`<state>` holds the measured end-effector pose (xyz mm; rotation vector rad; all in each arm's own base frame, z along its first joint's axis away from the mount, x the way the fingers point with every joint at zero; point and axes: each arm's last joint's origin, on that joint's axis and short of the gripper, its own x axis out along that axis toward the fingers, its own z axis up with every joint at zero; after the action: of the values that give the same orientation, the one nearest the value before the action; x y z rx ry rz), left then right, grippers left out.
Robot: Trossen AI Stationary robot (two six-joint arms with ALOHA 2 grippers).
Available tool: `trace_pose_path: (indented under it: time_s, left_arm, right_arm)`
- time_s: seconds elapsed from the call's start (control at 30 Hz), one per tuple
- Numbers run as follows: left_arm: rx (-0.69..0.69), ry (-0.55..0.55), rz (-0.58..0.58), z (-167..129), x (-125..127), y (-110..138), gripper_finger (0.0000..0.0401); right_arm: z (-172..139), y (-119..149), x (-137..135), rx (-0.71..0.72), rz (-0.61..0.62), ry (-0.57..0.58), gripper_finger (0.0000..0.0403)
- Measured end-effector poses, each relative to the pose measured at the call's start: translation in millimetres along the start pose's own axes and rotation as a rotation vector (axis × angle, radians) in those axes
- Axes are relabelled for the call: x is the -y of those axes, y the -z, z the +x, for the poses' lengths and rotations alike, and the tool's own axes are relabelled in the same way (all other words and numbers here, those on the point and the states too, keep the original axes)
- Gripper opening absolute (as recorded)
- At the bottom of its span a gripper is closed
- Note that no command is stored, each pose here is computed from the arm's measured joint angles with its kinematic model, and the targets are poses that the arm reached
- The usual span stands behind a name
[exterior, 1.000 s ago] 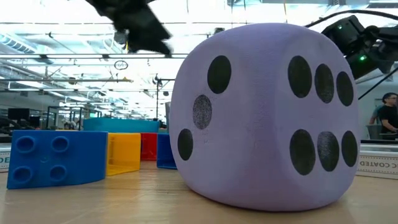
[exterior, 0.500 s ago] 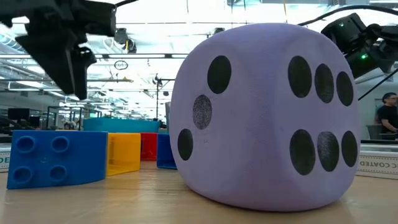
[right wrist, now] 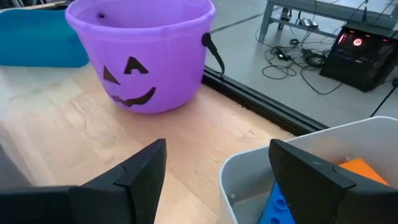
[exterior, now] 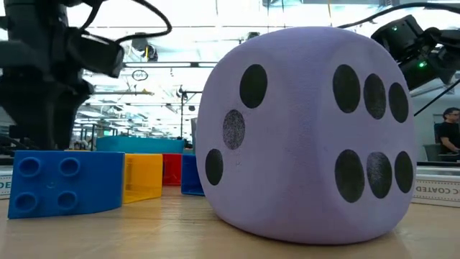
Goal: Pick & Place Toys
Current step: Put the yellow game piece into the white bin
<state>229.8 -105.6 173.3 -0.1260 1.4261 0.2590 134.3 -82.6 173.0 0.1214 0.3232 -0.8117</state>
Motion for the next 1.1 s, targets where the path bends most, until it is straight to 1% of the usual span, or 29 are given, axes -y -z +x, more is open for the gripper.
trace_pose_path:
  time_s: [0.2, 0.4, 0.5, 0.6, 0.83, 0.87, 1.1]
  left_arm:
    - [-0.038, -0.013, -0.008, 11.6, 3.2, -0.9, 0.0244]
    - [-0.054, -0.023, 0.055, 27.2, 6.4, -2.6, 0.0243]
    - [-0.062, -0.028, 0.053, 29.7, 5.5, -3.8, 0.0241]
    - [-0.064, -0.025, 0.054, 29.6, 4.7, -4.3, 0.0218]
    - [-0.073, -0.028, 0.062, 29.8, 2.8, -4.9, 0.0104]
    - [-0.079, -0.02, 0.063, 29.8, 1.8, -5.5, 0.0097]
    - [-0.136, 0.047, 0.032, 18.4, 1.2, -15.5, 0.0097]
  right_arm:
    - [0.0, -0.2, 0.0, 0.001, 0.009, 0.0, 0.0258]
    - [0.0, -0.4, 0.0, 0.003, 0.02, 0.0, 0.0258]
    - [0.0, -0.4, 0.0, 0.003, 0.019, 0.0, 0.0258]
    - [0.0, -0.5, 0.0, 0.004, 0.019, 0.0, 0.0258]
    - [0.0, -0.5, 0.0, 0.004, 0.02, 0.0, 0.0258]
    - [0.0, -0.5, 0.0, 0.004, 0.02, 0.0, 0.0258]
    - [0.0, -0.5, 0.0, 0.004, 0.02, 0.0, 0.0258]
